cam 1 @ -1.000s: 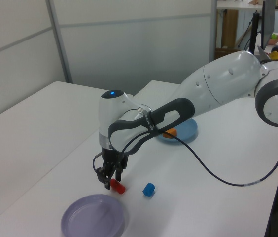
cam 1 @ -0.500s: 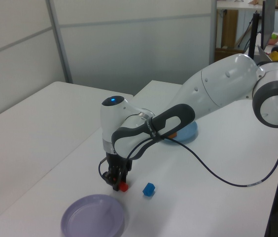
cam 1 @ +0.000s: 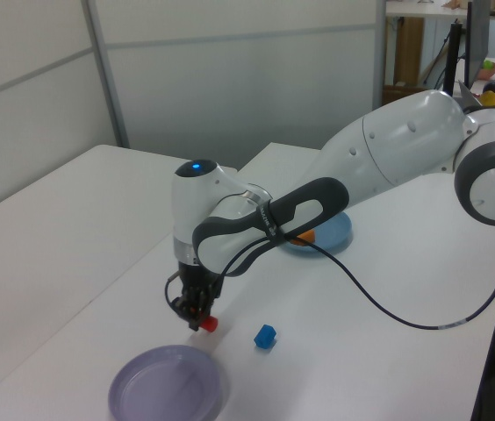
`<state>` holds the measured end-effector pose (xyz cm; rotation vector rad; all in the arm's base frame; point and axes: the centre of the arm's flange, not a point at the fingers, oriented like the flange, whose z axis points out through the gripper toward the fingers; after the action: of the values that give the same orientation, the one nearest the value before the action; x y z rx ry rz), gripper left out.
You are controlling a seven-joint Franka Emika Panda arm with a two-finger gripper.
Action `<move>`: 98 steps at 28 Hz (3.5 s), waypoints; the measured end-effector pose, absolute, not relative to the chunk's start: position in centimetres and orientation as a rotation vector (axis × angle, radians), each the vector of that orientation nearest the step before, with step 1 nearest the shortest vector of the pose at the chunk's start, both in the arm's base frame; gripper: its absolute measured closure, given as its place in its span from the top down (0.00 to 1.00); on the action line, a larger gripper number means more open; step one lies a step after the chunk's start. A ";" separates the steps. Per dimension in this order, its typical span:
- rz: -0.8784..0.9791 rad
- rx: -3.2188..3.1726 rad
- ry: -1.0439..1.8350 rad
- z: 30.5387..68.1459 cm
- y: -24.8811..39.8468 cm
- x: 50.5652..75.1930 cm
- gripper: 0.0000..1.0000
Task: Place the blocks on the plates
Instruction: 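Carry the red cylinder onto the lavender plate and release it, then move to the blue cube, lower and grasp it, then carry the blue cube onto the lavender plate beside the red cylinder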
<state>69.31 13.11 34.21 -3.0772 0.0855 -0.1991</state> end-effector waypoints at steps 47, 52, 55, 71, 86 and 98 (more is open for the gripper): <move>-0.104 -3.228 -0.052 36.7 19.3 65.6 1.00; -0.038 -3.238 -0.001 36.4 16.0 64.1 1.00; 0.018 -3.245 0.036 35.3 14.3 63.1 1.00; 0.172 -3.255 0.006 31.6 9.9 61.3 1.00; 0.205 -3.253 -0.080 30.9 10.2 60.6 0.57; 0.025 -3.225 -0.046 37.2 10.7 61.9 0.39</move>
<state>61.91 10.71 37.20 -3.2246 -0.0465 0.0252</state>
